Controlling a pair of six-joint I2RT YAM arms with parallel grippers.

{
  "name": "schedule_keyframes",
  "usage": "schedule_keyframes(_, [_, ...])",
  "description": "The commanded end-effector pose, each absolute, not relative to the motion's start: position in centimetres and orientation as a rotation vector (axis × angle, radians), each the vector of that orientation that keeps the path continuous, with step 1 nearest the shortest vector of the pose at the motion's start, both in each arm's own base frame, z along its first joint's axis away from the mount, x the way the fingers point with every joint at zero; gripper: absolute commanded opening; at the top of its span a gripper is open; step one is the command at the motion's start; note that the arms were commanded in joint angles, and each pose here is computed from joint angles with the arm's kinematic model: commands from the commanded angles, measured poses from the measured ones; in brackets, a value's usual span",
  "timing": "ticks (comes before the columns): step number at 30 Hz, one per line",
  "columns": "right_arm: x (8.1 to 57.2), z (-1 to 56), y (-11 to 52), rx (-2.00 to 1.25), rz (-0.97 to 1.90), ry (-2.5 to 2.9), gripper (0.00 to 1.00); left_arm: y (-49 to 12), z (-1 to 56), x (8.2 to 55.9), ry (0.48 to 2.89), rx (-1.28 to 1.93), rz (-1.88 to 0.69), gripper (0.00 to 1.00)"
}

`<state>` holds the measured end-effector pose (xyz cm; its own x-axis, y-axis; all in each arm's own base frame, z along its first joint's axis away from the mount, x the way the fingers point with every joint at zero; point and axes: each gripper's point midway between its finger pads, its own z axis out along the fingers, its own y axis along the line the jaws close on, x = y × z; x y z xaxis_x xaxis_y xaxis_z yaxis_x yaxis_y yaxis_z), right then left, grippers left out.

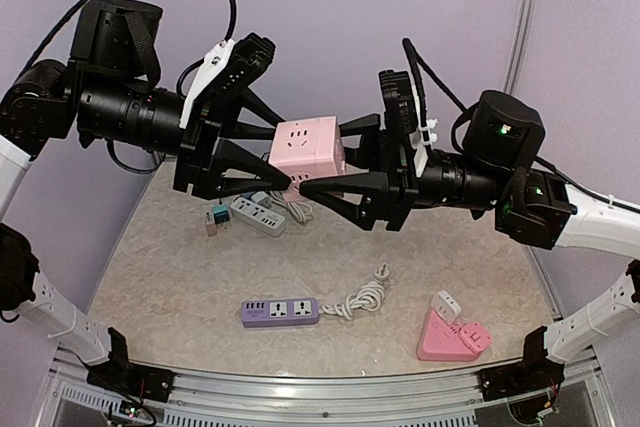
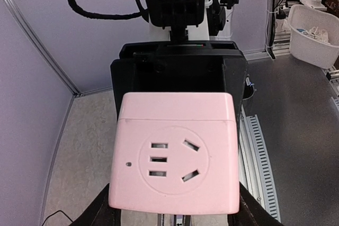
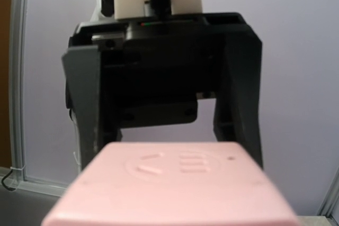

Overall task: Insert the plug
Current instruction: Adjust the plug.

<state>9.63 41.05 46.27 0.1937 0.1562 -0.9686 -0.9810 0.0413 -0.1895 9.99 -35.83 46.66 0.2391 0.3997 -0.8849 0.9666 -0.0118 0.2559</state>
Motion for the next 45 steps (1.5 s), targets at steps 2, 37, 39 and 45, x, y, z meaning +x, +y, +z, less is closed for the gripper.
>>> schedule_keyframes(2, [10.8,47.1,40.5,-1.052,1.134,1.052,0.28,-36.7,45.8,10.1,1.315,1.598,-0.735,0.00])
schedule_keyframes(37, [18.7,44.4,42.1,-0.420,1.881,1.493,0.66,-34.5,44.4,17.6,1.351,1.450,-0.178,0.00])
schedule_keyframes(39, [18.4,44.8,42.0,-0.429,1.895,1.471,0.52,-34.5,44.1,17.6,1.353,1.460,-0.178,0.00])
schedule_keyframes(45, [17.7,44.9,43.0,-0.473,1.976,1.485,0.18,-34.6,44.0,18.0,1.354,1.450,-0.155,0.00])
